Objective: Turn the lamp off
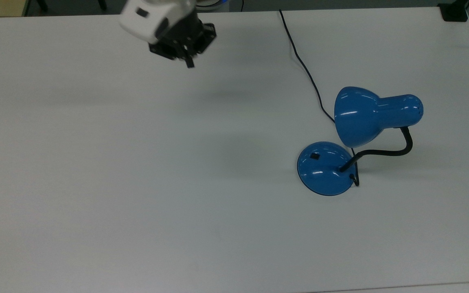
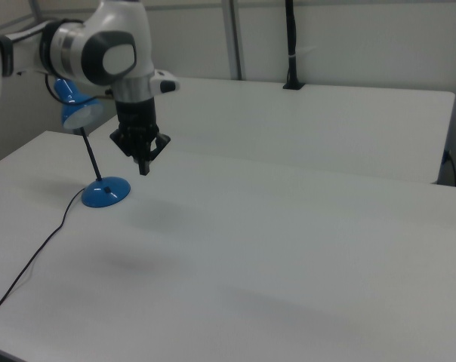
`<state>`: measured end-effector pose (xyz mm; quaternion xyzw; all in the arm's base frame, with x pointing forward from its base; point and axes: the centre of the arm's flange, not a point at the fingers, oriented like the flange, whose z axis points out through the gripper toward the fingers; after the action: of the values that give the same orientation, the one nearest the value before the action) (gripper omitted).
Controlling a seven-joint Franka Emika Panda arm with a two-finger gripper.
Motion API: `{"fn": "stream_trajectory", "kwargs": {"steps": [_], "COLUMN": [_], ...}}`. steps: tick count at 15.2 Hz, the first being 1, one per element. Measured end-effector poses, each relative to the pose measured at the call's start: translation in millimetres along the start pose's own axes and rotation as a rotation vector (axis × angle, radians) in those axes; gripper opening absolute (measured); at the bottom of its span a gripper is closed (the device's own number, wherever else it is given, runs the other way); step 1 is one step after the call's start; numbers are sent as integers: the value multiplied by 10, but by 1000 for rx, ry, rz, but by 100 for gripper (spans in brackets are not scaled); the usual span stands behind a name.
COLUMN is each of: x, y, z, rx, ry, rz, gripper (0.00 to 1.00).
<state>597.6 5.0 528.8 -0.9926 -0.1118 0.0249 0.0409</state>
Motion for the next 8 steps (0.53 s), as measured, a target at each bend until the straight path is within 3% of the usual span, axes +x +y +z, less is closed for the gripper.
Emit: {"fn": "stream_trajectory", "kwargs": {"steps": [1,3,8], "x": [-96,-285,-588], "y": [113,312,584], "z": [-125,-347,-665], "rx": [-7,-11,-8], "ry": [7,21,23], "rz": [45,99,213], "gripper": [2,16,68]}}
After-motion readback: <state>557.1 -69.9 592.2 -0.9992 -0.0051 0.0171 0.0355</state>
